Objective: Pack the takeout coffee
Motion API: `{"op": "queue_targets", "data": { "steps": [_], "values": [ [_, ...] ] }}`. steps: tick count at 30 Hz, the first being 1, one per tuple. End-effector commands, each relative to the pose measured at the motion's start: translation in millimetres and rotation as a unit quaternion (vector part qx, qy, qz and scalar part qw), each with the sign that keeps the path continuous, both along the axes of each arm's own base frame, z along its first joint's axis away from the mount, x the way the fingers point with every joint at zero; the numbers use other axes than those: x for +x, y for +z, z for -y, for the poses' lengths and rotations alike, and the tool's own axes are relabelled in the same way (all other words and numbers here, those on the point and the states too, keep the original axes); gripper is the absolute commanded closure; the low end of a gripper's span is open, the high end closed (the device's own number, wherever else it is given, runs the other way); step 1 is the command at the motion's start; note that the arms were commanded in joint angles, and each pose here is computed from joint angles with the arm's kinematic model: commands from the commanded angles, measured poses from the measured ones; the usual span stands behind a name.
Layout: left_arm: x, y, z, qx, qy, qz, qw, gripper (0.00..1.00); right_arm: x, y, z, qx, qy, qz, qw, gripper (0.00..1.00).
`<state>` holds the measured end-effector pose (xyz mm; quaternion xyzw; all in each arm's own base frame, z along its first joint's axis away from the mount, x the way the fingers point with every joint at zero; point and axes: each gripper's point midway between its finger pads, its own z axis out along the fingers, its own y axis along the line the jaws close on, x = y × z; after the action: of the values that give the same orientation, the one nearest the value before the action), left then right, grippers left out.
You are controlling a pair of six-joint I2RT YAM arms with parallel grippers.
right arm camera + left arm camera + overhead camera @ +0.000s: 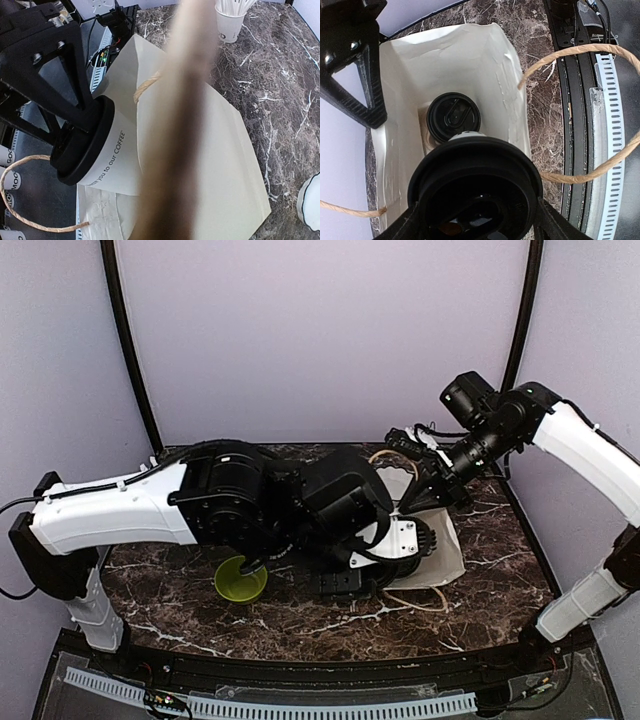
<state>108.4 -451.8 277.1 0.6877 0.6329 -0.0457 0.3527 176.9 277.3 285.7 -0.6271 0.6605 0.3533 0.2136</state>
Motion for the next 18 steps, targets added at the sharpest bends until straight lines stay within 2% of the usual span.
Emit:
{"op": "queue_targets", "data": {
  "steps": [1, 3, 4, 6, 8, 10, 13, 18],
  "values": [
    [3, 2, -15, 0.030, 0.031, 0.040, 0.998, 0.47, 5, 0, -6, 0.009, -0.038, -0.013, 0.999, 1.00],
    [2, -7, -18, 0.052, 0.036, 0.049, 0.997, 0.47, 2, 2, -6, 0.011, -0.032, -0.016, 0.999, 0.99],
    [4, -9, -18, 0.058, 0.041, 0.055, 0.996, 0.47, -1, 4, -5, 0.012, -0.024, -0.015, 1.000, 0.95],
    [4, -11, -19, 0.068, 0.045, 0.060, 0.995, 0.47, -7, 12, -3, 0.018, -0.007, -0.007, 1.000, 0.83],
    [5, -9, -20, 0.067, 0.052, 0.063, 0.994, 0.47, -12, 18, -1, 0.022, 0.009, 0.000, 1.000, 0.66],
    [6, -5, -21, 0.064, 0.056, 0.065, 0.994, 0.47, -15, 21, 2, 0.021, 0.021, 0.010, 1.000, 0.58],
    [6, 0, -22, 0.056, 0.060, 0.064, 0.995, 0.47, -15, 26, 6, 0.013, 0.034, 0.029, 0.999, 0.48],
    [11, -3, -27, 0.065, 0.072, 0.078, 0.992, 0.47, -13, 45, 12, 0.006, 0.050, 0.072, 0.996, 0.38]
  ]
}}
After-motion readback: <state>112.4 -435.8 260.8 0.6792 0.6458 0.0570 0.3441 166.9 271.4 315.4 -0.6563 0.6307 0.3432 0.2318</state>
